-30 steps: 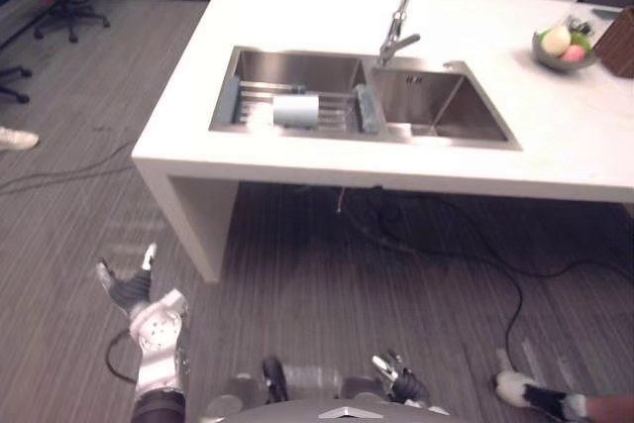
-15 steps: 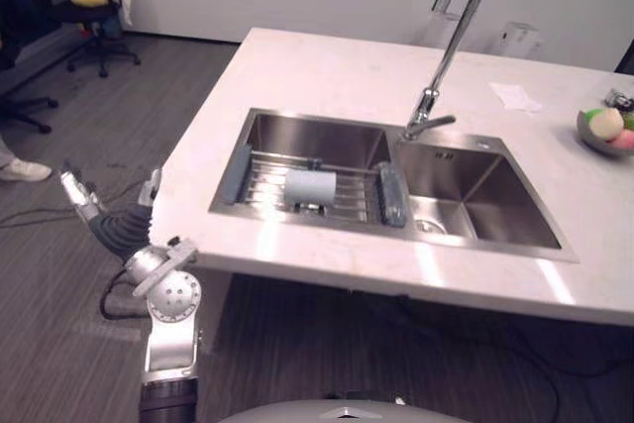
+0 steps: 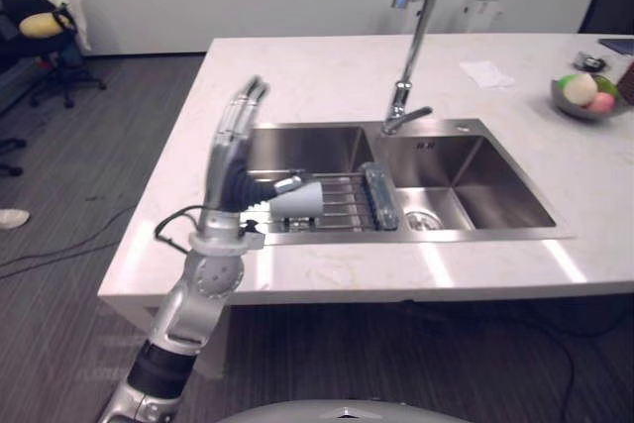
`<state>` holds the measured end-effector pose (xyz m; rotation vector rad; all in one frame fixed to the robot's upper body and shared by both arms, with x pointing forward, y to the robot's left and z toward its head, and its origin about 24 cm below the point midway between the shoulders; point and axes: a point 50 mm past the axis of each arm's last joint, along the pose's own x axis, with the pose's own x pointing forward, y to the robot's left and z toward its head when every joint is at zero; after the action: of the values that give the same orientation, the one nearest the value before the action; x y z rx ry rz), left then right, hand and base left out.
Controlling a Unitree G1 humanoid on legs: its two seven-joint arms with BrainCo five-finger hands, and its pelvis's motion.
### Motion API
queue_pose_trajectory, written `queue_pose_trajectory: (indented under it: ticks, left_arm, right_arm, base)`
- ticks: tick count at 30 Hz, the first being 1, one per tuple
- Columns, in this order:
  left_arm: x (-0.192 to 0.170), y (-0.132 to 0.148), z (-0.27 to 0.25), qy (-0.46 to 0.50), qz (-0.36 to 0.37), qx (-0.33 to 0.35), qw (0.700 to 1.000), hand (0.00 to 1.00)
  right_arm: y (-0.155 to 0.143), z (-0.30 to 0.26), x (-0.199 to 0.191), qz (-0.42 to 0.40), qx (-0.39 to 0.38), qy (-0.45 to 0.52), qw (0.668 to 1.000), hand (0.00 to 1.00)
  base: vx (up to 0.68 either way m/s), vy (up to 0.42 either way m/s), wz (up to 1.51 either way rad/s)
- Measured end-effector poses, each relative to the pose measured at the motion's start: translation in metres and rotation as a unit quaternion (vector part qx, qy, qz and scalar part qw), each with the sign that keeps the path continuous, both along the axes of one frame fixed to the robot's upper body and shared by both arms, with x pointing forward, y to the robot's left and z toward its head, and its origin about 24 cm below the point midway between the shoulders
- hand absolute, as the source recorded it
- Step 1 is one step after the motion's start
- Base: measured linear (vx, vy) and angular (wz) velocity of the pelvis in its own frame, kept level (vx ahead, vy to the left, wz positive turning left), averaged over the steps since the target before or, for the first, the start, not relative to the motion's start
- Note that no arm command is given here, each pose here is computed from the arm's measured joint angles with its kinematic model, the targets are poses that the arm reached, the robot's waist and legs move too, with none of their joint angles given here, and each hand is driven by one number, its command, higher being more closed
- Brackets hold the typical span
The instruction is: Walk over to the sink, pick up the cup, carry it to the dishwasher, place the cup inside the dishwasher, then close the dishwasher door
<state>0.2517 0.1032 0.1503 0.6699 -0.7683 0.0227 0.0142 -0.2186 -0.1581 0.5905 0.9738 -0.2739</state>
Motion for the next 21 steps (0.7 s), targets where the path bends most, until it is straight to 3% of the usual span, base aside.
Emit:
queue_pose_trajectory:
  ticks: [3,8,21]
  left_arm:
    - [0.025,0.002,-0.013,0.07,0.009,0.093,0.993,0.0]
    - [0.056,0.003,-0.021,0.147,0.031,0.183,0.972,0.0]
    - [0.101,0.045,-0.027,0.231,0.13,0.298,0.917,0.0]
  right_arm:
    - [-0.002,0.001,0.004,0.02,-0.006,-0.003,1.0,0.0]
    - [-0.01,0.002,0.007,0.034,-0.011,0.004,0.999,0.0]
    - [-0.011,0.002,0.012,0.052,-0.009,0.003,0.999,0.0]
  base:
    - [-0.02,-0.009,-0.09]
    - [-0.01,-0.006,-0.01]
    - [0.0,-0.008,-0.11]
